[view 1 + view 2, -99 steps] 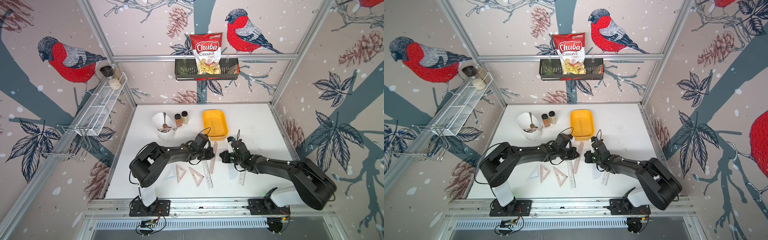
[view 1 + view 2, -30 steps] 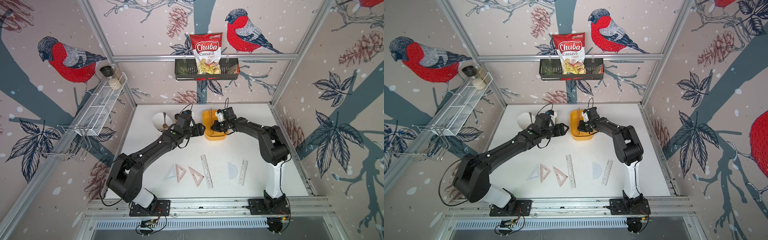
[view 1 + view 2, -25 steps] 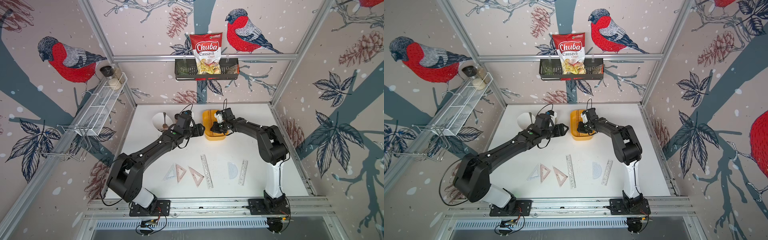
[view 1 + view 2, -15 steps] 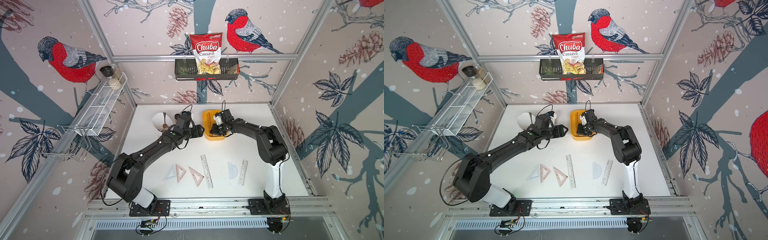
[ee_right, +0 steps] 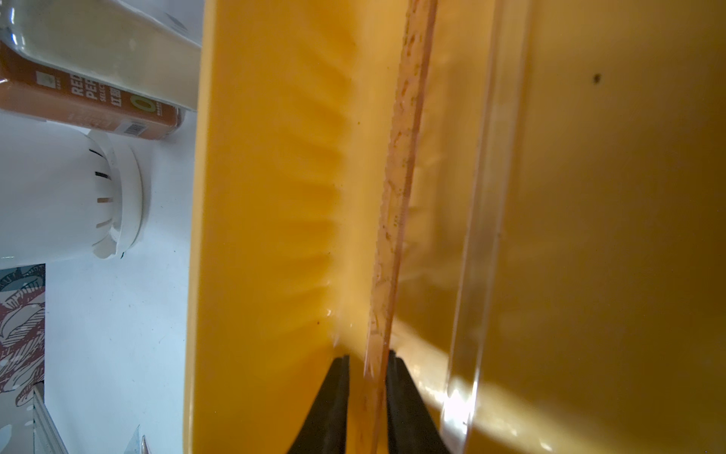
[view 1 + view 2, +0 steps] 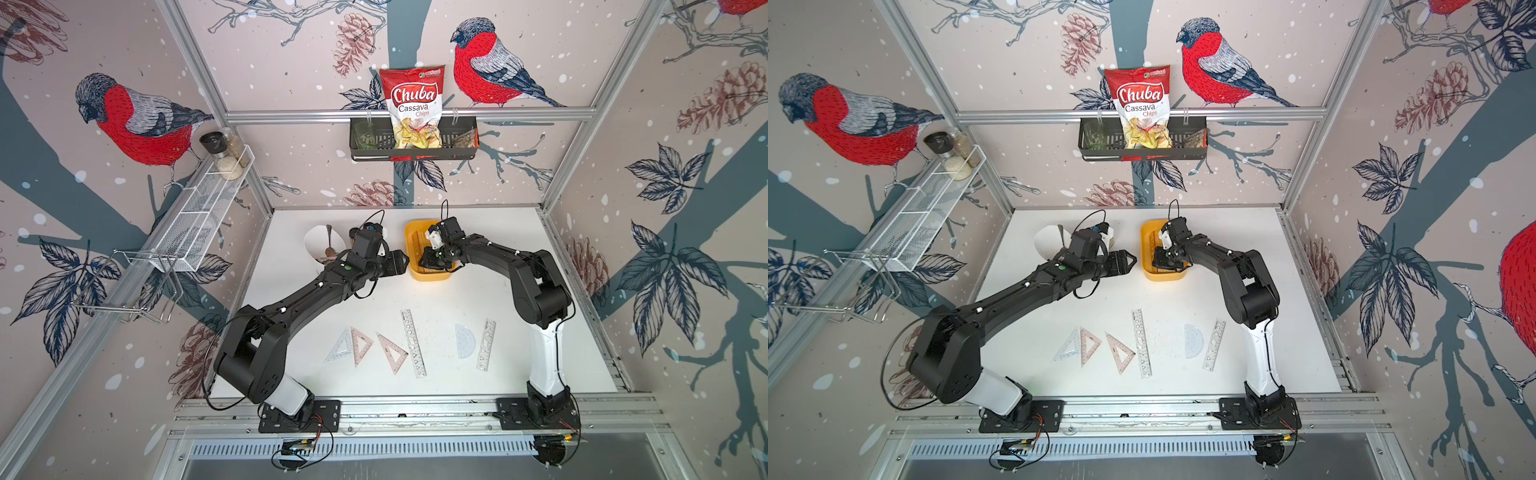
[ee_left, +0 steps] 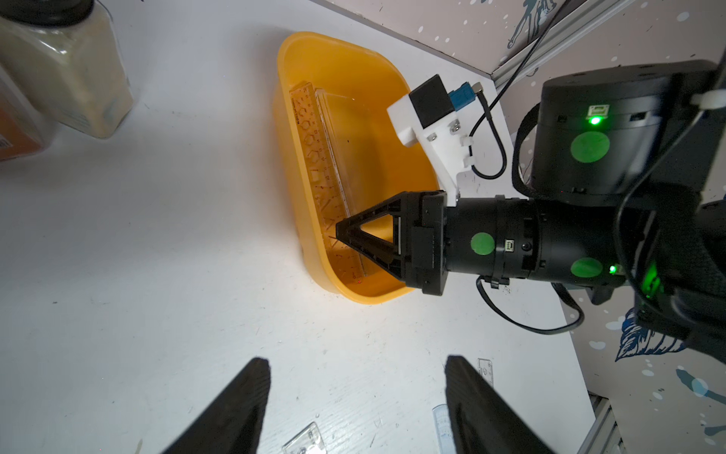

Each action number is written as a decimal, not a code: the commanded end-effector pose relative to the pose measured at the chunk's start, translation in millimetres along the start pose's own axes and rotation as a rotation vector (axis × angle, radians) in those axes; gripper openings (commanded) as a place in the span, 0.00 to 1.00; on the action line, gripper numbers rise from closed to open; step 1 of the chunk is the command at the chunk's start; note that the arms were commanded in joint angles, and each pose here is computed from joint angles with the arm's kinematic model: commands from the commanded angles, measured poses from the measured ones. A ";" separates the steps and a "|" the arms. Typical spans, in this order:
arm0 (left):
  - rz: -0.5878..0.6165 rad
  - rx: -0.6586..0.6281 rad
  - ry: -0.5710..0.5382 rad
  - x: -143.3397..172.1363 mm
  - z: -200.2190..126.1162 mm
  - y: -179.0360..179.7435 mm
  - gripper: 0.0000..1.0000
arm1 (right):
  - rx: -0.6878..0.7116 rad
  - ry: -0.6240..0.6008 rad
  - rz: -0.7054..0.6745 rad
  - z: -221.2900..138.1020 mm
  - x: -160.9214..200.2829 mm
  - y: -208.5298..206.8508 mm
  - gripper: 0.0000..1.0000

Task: Put the scattered rulers into the storage box
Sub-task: Place the ruler in the storage box, then pick up the ruler from the center of the board.

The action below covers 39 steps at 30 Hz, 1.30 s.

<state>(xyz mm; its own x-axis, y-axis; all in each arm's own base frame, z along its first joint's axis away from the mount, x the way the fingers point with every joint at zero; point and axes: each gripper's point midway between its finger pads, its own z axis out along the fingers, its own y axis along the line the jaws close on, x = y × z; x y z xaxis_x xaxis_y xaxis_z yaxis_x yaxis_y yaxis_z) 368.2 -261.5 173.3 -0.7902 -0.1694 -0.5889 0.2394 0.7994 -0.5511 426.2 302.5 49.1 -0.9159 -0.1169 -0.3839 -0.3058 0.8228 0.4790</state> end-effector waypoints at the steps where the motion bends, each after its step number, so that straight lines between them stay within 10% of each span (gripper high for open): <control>1: 0.004 0.010 -0.017 -5.0 -0.9 -2.2 0.75 | 0.031 0.003 -0.017 -5.7 -1.3 -1.8 0.26; 12: -0.007 0.020 0.020 12.9 -11.3 -6.1 0.68 | 0.146 -0.175 -0.121 -90.9 -28.6 26.2 0.34; 26: -0.093 -0.089 0.094 100.0 -37.6 37.8 0.65 | 0.139 -0.117 -0.201 -64.9 187.9 118.7 0.42; 39: -0.106 -0.107 0.128 125.9 -32.5 51.2 0.66 | 0.314 0.006 -0.189 -30.7 234.3 91.1 0.56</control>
<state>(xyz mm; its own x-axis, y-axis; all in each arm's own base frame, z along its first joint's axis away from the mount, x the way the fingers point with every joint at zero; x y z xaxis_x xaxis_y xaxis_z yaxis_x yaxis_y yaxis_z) 258.7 -220.0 88.2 -0.8839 -0.1734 -0.4343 0.0914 0.8468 -0.5240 172.5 340.7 31.7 -0.8439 -0.3023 -0.4432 -0.4090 0.8971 0.1669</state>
